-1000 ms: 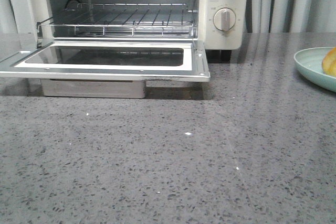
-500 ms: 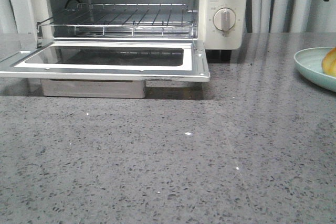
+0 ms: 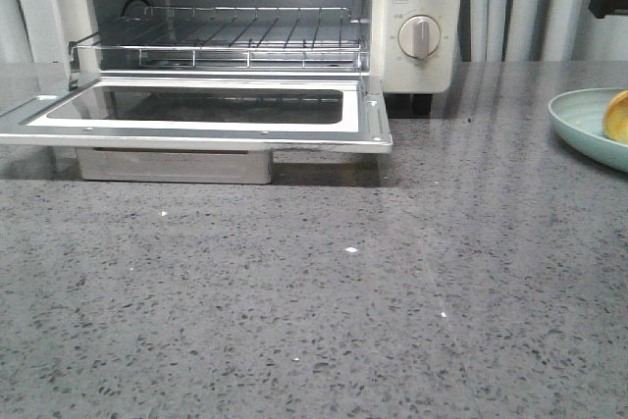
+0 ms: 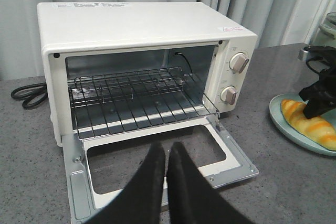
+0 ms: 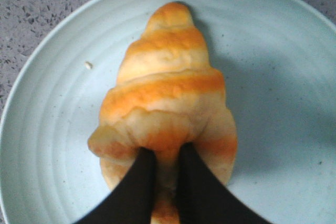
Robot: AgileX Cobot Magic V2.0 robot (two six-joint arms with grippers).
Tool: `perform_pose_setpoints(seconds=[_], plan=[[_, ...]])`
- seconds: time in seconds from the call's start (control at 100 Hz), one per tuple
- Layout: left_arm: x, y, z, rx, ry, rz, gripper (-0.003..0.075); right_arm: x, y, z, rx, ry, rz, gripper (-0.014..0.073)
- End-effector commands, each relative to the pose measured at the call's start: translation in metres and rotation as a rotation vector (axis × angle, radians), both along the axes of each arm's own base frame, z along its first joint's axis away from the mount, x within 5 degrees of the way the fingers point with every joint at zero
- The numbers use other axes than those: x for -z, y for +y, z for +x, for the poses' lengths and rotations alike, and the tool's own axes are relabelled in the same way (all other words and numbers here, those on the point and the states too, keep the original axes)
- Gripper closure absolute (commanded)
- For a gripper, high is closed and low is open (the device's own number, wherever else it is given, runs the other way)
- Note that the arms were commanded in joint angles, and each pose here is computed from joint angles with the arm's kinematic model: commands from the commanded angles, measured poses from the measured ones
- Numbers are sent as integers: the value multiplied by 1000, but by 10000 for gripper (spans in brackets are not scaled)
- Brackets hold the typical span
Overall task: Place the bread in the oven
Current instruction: 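Grasp the croissant with the right gripper and lift it, then carry the croissant into the oven above the wire rack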
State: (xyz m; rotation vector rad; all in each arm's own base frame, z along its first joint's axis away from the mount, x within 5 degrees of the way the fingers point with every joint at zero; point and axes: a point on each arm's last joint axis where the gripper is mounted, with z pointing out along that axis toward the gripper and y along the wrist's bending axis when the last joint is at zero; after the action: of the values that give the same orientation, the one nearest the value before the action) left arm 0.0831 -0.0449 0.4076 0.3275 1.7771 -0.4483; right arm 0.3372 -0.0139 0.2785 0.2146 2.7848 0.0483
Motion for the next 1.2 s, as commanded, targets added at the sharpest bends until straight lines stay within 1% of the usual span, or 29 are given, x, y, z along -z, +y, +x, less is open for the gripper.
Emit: perform_pose_setpoints(seconds=[0.0,0.11,0.19,0.25,0.35,0.47,0.57,0.68,0.81,0.92,1.03,1.19], plan=[[-15,0,-3,12,-87,-56,741,-16,-2,-2,-10,-45,-15,665],[-17,3,-8,15,-101,-72,741,-24,-1,-6,-45,-1,-19,665],[-20,7,-16,13,-133,-84,741,-40,2,-9,-54,-7,-9,665],[-23,13,-23,2,-179,-80,742,-54,7,-12,-110,-28,2,665],[-27,23,-38,-17,-252,-74,742,-82,25,-21,-185,-78,47,665],[-30,34,-54,-44,-312,-89,742,-117,52,-38,-304,-140,38,665],[-31,42,-62,-105,-345,-106,742,-139,77,-56,-404,-189,41,665],[-31,49,-68,-182,-368,-94,742,-159,103,-82,-517,-259,55,665],[-28,50,-68,-244,-341,-73,742,-171,129,-109,-644,-302,76,664],[-25,51,-68,-283,-317,-57,741,-171,152,-121,-750,-301,83,662],[-25,51,-68,-294,-308,-72,742,-167,170,-124,-821,-317,33,662],[-26,51,-68,-296,-312,-73,742,-162,197,-124,-903,-382,-29,662]])
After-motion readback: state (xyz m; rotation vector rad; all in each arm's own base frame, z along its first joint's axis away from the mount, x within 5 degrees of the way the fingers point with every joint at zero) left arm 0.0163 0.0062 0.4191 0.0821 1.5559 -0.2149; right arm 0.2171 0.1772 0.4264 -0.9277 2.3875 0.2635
